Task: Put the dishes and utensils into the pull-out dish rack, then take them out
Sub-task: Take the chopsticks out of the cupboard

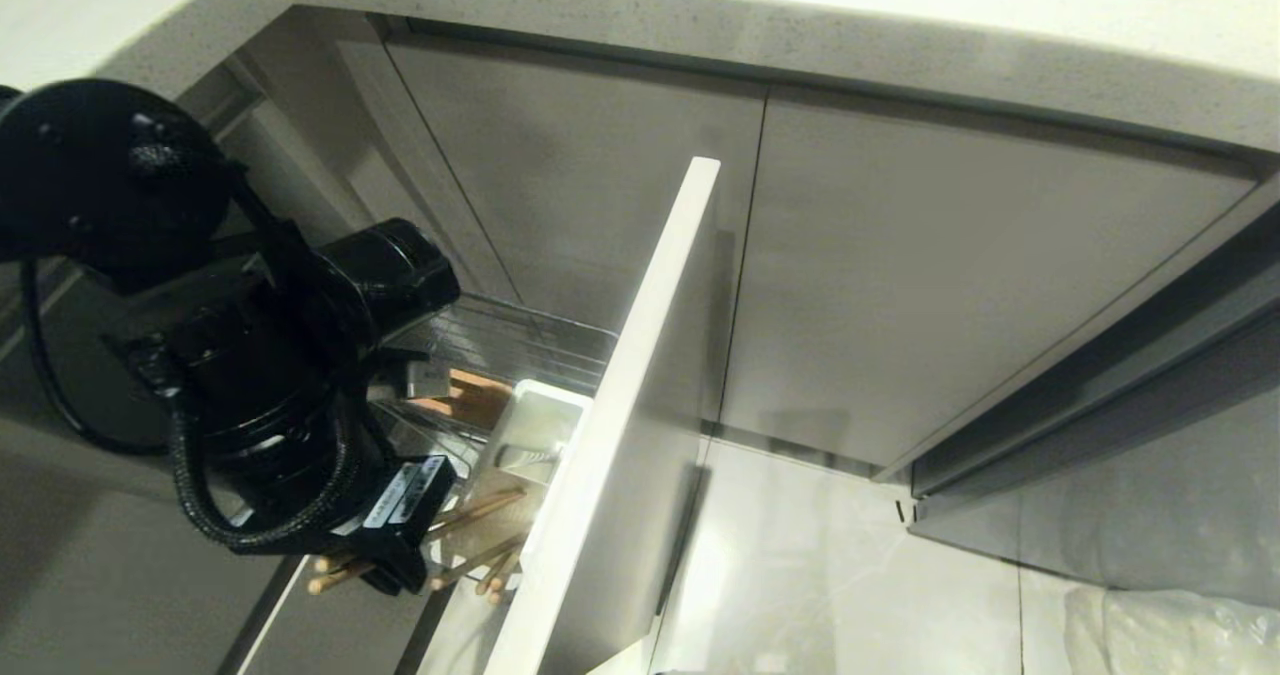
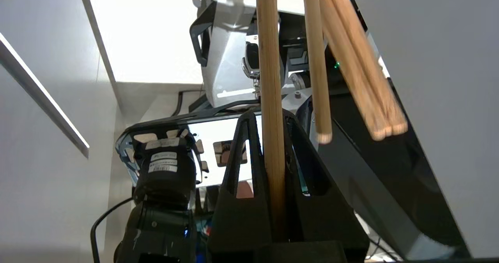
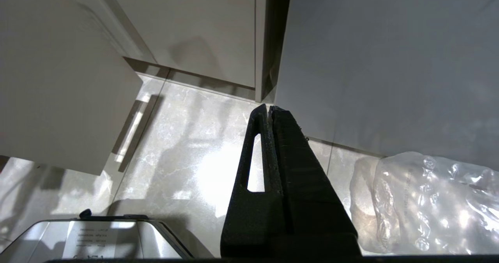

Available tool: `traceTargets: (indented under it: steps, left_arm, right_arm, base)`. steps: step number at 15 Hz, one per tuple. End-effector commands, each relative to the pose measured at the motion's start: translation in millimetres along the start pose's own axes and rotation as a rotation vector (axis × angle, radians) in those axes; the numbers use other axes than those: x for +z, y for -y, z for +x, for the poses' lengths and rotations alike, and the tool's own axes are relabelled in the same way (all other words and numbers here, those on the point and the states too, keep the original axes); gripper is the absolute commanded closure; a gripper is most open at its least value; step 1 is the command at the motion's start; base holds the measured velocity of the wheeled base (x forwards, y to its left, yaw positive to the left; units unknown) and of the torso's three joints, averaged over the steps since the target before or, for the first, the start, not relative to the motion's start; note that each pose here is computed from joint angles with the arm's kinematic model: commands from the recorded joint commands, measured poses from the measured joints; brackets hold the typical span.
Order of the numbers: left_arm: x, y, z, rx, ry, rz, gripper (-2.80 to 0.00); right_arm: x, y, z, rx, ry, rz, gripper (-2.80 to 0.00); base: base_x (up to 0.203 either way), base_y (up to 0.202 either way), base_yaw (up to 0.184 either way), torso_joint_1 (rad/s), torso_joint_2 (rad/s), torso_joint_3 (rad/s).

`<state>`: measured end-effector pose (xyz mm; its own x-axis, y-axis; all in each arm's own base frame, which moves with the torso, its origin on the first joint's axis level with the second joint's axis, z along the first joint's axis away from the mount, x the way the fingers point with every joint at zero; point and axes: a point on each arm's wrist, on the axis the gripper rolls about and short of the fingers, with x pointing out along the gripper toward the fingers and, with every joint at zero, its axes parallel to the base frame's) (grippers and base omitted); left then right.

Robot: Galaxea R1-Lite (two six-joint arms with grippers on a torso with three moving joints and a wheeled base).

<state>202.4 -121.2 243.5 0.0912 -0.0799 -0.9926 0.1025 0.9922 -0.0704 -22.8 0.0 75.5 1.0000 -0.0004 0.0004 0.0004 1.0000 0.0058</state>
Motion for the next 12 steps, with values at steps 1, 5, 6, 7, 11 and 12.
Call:
traceTargets:
  steps: [1, 5, 6, 7, 11, 12]
  left_arm:
    - [-11.0, -1.6, -10.5, -0.012, 0.022, 0.009, 0.00]
    - [-31.7, -4.6, -31.0, -0.039, 0.066, 0.036, 0.00]
    - [-38.1, -6.1, -38.1, -0.044, 0.072, 0.043, 0.00]
    - [-43.5, -7.9, -43.5, -0.050, 0.082, 0.048, 0.00]
    - [-58.2, -14.5, -60.7, -0.079, 0.137, 0.055, 0.00]
    - [-63.1, -15.8, -65.5, -0.090, 0.154, 0.061, 0.00]
  right_arm:
    - [0.0, 0.0, 0.0, 0.000, 0.000, 0.000, 0.00]
    - [0.0, 0.0, 0.0, 0.000, 0.000, 0.000, 0.00]
    - [0.0, 0.0, 0.0, 0.000, 0.000, 0.000, 0.00]
    - [0.0, 0.0, 0.0, 0.000, 0.000, 0.000, 0.00]
    - [0.0, 0.0, 0.0, 0.000, 0.000, 0.000, 0.00]
    - [0.0, 0.0, 0.0, 0.000, 0.000, 0.000, 0.00]
  base:
    - [0.000, 0.000, 0.000, 0.000, 0.00, 0.000]
    - [0.000, 0.000, 0.000, 0.000, 0.00, 0.000]
    - [0.000, 0.000, 0.000, 0.000, 0.00, 0.000]
    - [0.000, 0.000, 0.000, 0.000, 0.00, 0.000]
    - [0.000, 0.000, 0.000, 0.000, 0.00, 0.000]
    - [0.000, 0.000, 0.000, 0.000, 0.00, 0.000]
